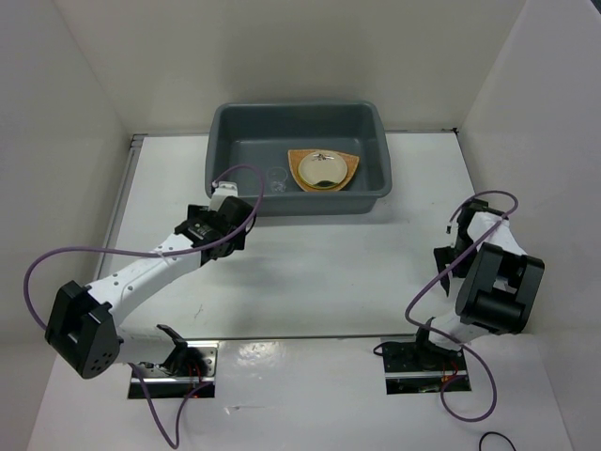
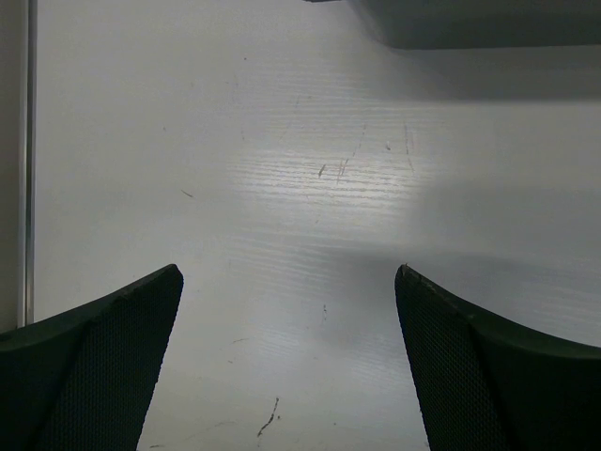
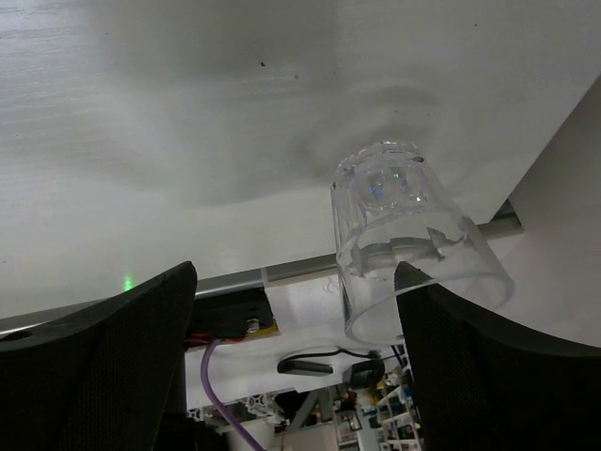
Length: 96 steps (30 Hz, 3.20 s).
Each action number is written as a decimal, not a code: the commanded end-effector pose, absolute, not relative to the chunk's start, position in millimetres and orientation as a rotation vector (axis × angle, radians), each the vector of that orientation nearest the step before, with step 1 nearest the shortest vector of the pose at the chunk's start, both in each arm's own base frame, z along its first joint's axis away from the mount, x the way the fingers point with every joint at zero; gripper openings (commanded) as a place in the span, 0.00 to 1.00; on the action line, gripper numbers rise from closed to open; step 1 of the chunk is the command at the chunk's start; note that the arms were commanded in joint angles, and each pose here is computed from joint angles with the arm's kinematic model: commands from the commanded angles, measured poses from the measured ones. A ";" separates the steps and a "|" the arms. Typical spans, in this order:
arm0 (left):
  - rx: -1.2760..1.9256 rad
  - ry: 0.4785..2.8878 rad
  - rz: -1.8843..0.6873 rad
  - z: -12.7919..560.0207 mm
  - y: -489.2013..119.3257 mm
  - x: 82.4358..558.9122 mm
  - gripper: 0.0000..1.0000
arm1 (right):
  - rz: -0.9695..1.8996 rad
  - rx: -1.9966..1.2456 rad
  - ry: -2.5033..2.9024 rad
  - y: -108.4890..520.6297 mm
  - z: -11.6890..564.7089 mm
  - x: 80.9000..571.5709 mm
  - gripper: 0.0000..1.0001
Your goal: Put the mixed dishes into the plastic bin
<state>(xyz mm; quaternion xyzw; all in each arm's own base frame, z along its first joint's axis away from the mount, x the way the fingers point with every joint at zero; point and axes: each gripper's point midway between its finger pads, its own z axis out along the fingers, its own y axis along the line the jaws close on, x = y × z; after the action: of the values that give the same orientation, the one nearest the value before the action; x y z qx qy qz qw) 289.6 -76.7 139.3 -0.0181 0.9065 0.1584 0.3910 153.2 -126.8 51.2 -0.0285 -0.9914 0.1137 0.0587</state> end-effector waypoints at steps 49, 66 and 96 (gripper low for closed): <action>-0.191 2.258 0.302 179.7 -64.1 297.7 1.00 | -0.357 1.669 -3.872 273.1 294.7 557.7 0.03; -0.154 2.328 0.328 166.0 -61.0 293.2 1.00 | 0.057 2.228 -3.607 347.9 162.4 611.8 0.07; -0.163 2.402 0.404 145.3 -53.0 294.3 1.00 | -0.076 2.548 -3.267 382.7 114.6 588.6 0.17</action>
<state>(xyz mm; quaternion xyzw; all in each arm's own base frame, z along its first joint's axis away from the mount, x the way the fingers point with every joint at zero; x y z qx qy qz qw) 287.4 -56.2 133.0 -0.0531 0.9284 0.1549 0.3335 593.6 368.3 95.3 0.5356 -0.7082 -0.0040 -0.4600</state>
